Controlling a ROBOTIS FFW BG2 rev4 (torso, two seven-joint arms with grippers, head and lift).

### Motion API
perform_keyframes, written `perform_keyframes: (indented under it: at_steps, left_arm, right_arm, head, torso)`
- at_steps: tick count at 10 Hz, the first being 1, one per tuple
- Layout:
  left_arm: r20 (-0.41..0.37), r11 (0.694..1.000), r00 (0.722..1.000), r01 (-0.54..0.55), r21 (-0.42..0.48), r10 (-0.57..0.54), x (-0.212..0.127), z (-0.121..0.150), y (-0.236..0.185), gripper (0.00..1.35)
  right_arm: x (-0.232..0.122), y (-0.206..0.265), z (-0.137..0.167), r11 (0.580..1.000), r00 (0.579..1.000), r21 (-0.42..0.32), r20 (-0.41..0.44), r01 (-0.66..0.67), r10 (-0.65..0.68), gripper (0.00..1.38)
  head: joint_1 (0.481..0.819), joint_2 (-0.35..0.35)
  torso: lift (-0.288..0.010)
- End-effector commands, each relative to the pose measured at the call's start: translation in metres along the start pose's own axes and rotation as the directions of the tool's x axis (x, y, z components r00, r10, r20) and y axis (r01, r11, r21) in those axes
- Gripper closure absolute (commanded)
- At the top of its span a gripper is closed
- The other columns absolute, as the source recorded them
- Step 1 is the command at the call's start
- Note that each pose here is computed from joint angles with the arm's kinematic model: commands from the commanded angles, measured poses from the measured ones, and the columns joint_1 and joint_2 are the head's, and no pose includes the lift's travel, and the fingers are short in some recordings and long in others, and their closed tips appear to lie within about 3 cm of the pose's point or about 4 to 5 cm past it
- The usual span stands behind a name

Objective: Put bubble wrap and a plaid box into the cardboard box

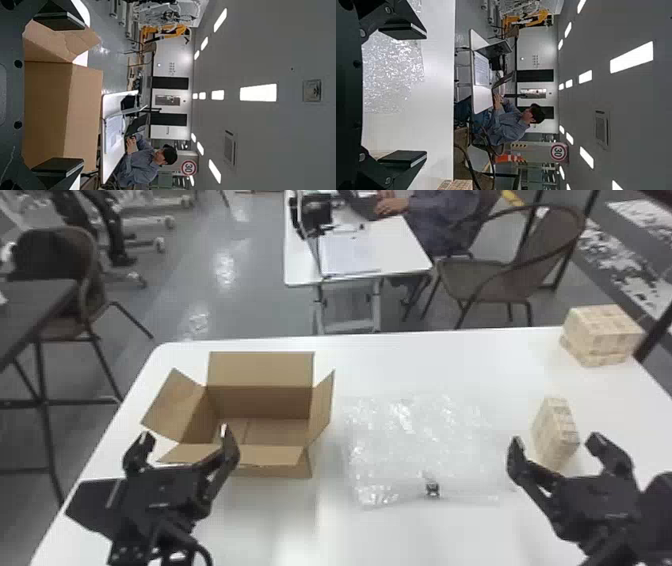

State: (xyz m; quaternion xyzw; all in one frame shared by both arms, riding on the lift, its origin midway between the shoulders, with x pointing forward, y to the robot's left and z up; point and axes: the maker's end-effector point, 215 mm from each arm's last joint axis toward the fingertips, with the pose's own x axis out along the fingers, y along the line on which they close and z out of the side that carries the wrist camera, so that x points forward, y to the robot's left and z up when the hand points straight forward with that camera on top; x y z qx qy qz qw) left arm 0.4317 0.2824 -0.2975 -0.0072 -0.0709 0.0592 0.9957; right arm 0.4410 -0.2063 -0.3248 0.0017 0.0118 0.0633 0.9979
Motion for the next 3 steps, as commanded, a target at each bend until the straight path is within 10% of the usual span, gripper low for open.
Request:
perform_keyframes:
  at_steps: [1,3]
  left_arm:
    - [-0.001,1.000,1.000,0.001,-0.004,-0.001,0.0015,-0.0001,-0.0018,0.10]
    - [0.000,1.000,1.000,0.001,-0.008,-0.001,0.0020,0.0004,-0.0024,0.10]
  right_arm:
    - [0.0007,0.0000,0.0002,1.000,1.000,0.001,0.001,0.000,0.000,0.22]
    - [0.0007,0.0000,0.0003,1.000,1.000,0.003,0.003,0.000,0.000,0.22]
  head:
    - [0.695,0.098]
    - [0.695,0.096]
  torso:
    - [-0.108]
    - [-0.108]
